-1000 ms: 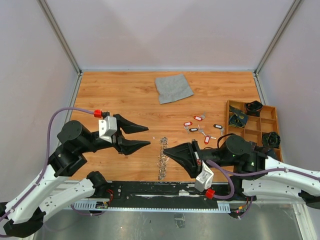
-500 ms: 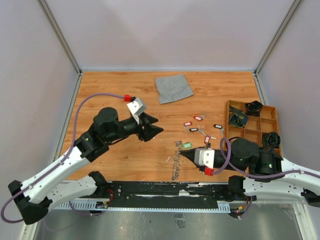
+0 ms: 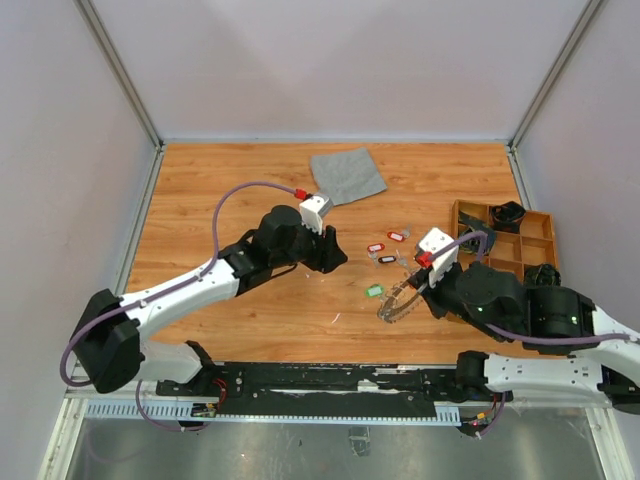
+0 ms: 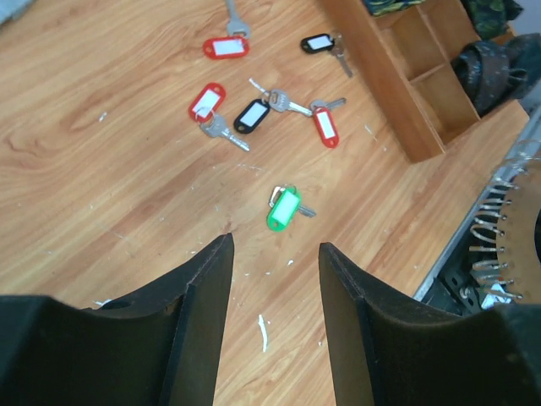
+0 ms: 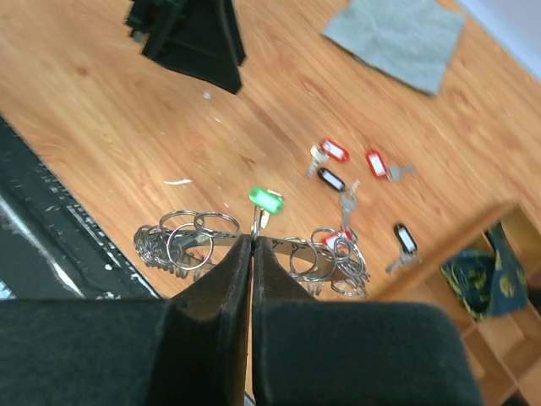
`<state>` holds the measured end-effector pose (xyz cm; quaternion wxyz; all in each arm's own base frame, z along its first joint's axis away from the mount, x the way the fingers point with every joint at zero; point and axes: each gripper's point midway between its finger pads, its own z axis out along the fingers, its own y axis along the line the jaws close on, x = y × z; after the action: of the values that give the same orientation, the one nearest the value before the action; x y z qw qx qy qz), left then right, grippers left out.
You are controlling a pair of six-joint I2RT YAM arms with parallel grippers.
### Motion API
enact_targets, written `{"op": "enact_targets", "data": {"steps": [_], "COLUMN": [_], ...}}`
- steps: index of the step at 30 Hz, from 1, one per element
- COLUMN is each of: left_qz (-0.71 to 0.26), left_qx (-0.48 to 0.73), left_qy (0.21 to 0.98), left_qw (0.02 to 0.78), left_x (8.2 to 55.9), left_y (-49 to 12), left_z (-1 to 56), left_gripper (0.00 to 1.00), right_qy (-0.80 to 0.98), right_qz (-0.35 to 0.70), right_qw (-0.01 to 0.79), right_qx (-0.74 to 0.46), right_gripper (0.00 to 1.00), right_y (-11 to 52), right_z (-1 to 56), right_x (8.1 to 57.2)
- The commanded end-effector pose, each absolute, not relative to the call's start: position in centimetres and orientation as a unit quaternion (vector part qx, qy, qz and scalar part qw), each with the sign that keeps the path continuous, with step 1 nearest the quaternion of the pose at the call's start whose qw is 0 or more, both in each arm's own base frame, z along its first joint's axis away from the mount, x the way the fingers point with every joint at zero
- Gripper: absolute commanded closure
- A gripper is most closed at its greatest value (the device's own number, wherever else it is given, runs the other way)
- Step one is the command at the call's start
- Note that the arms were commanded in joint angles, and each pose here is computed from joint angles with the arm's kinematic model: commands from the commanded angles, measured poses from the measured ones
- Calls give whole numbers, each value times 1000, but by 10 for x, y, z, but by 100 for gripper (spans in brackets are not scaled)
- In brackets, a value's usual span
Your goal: Put the keys on the keyring
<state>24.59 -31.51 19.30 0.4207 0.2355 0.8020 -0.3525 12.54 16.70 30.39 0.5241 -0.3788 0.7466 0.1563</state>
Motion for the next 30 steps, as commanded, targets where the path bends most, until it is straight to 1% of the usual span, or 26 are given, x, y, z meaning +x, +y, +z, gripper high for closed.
{"op": "enact_targets", "data": {"steps": [1,3,5,8,13,16,18,25,30], "left_qz": [-361,-353,-344,-326,-273,-249,-218,-154,-96], "left_qx": [177,162,151,145,135,119,113,82,60], "left_qy": [806,814,821,831,857,873,884,909,919], "left_qw": [435,432,430,426,416,402,396,379,377], "left_x": [263,266,268,268,269,271,272,270,269], "left_y": [-325,-326,-328,-337,-360,-373,-381,-412,-420], "left_z": [199,193,186,178,154,136,119,88,72], "left_gripper": [50,50,50,48,48,50,50,51,59], "right_qy": [806,830,842,854,871,881,884,882,881], "right_qz": [80,86,113,126,105,86,84,114,132], "right_qw": [505,475,458,452,462,458,456,457,454], "right_qx": [-299,-279,-261,-227,-131,-80,-59,-10,-16], "right_gripper": [100,100,100,99,99,99,99,99,100], "right_y": [139,136,141,134,96,72,64,54,55], "right_z": [293,281,271,265,258,249,243,243,241], "right_x": [150,162,172,187,200,191,181,147,133]}}
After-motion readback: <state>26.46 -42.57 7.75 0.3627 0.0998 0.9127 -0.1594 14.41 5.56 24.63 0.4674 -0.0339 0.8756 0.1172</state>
